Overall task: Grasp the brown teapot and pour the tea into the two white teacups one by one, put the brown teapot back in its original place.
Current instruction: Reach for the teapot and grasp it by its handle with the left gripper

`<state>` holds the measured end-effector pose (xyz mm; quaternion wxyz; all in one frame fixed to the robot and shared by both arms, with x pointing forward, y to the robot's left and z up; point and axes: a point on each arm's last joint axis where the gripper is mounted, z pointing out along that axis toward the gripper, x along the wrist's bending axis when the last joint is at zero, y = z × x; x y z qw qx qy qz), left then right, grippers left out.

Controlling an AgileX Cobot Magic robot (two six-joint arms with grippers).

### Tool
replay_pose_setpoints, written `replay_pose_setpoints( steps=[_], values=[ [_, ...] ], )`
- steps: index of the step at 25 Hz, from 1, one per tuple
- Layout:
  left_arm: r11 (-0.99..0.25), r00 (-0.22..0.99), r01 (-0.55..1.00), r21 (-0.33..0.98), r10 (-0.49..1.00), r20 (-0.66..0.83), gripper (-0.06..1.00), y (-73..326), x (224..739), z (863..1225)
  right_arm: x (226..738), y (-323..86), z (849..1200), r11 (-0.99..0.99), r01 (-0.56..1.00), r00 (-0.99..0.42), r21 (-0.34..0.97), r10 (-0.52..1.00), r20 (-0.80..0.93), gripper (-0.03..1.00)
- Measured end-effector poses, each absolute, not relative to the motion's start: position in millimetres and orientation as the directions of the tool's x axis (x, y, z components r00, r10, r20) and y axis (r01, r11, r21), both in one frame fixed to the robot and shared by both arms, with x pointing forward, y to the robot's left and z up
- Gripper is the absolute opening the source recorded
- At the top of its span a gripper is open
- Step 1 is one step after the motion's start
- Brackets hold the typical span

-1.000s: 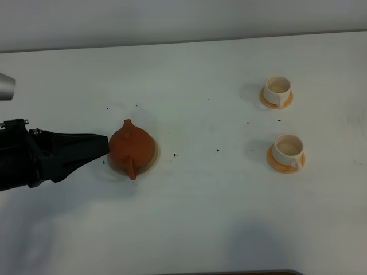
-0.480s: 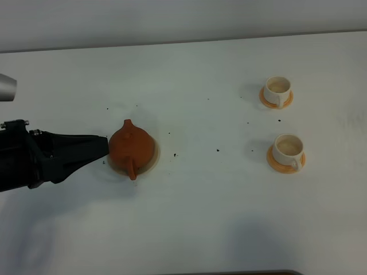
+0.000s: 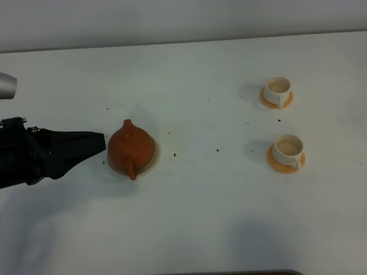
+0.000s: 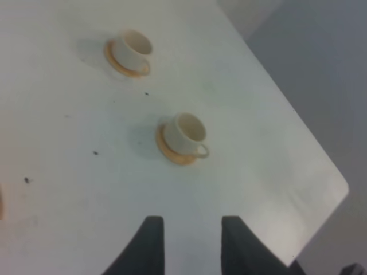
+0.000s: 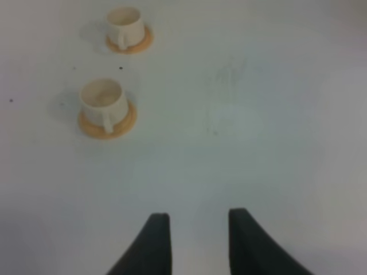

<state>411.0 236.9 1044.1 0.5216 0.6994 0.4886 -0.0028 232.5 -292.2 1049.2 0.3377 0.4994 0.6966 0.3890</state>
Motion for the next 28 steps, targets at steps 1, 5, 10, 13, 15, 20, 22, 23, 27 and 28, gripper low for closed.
replay_pose_setpoints(
  steps=[1,5,10,13,15,20,22,23,27,28],
  values=[
    [0.022,0.522,0.685,0.728,0.682,-0.512,0.25,237.0,411.3,1044.4,232.7,-292.1,1049.2,0.199,0.434,-0.273,0.879,0.958,-0.082,0.24],
    [0.034,0.520,0.682,0.730,0.679,-0.518,0.25,236.0,417.2,1052.8,233.2,-292.1,1049.2,0.199,0.436,-0.273,0.878,0.958,-0.081,0.24],
    [0.010,0.506,0.731,0.683,0.663,-0.551,0.25,217.4,439.8,1071.6,233.2,-292.1,1049.2,0.199,0.437,-0.273,0.877,0.958,-0.081,0.24],
    [-0.065,0.480,0.783,0.619,0.697,-0.533,0.25,195.0,457.6,1075.2,233.2,-292.1,1049.2,0.199,0.437,-0.273,0.877,0.958,-0.081,0.24],
    [-0.145,0.478,0.810,0.568,0.725,-0.496,0.25,175.1,467.6,1074.4,233.2,-292.1,1049.2,0.199,0.437,-0.273,0.877,0.958,-0.081,0.24],
    [-0.310,0.442,0.866,0.392,0.842,-0.311,0.25,129.5,495.0,1066.3,233.2,-292.1,1049.2,0.199,0.437,-0.273,0.877,0.958,-0.081,0.24],
    [-0.339,0.414,0.888,0.312,0.884,-0.218,0.25,117.8,504.5,1063.8,233.2,-292.1,1049.2,0.198,0.437,-0.273,0.877,0.959,-0.081,0.24],
    [-0.340,0.392,0.901,0.268,0.904,-0.170,0.25,113.3,508.6,1059.6,233.2,-292.1,1049.2,0.198,0.437,-0.273,0.877,0.959,-0.081,0.24],
    [-0.290,0.300,0.943,0.161,0.953,-0.038,0.25,105.9,528.7,1049.1,233.2,-292.1,1049.2,0.198,0.437,-0.273,0.877,0.959,-0.081,0.24],
    [-0.280,0.285,0.951,0.128,0.958,-0.018,0.25,106.6,532.5,1046.8,233.2,-292.1,1049.2,0.198,0.437,-0.273,0.877,0.959,-0.081,0.24]
  ],
)
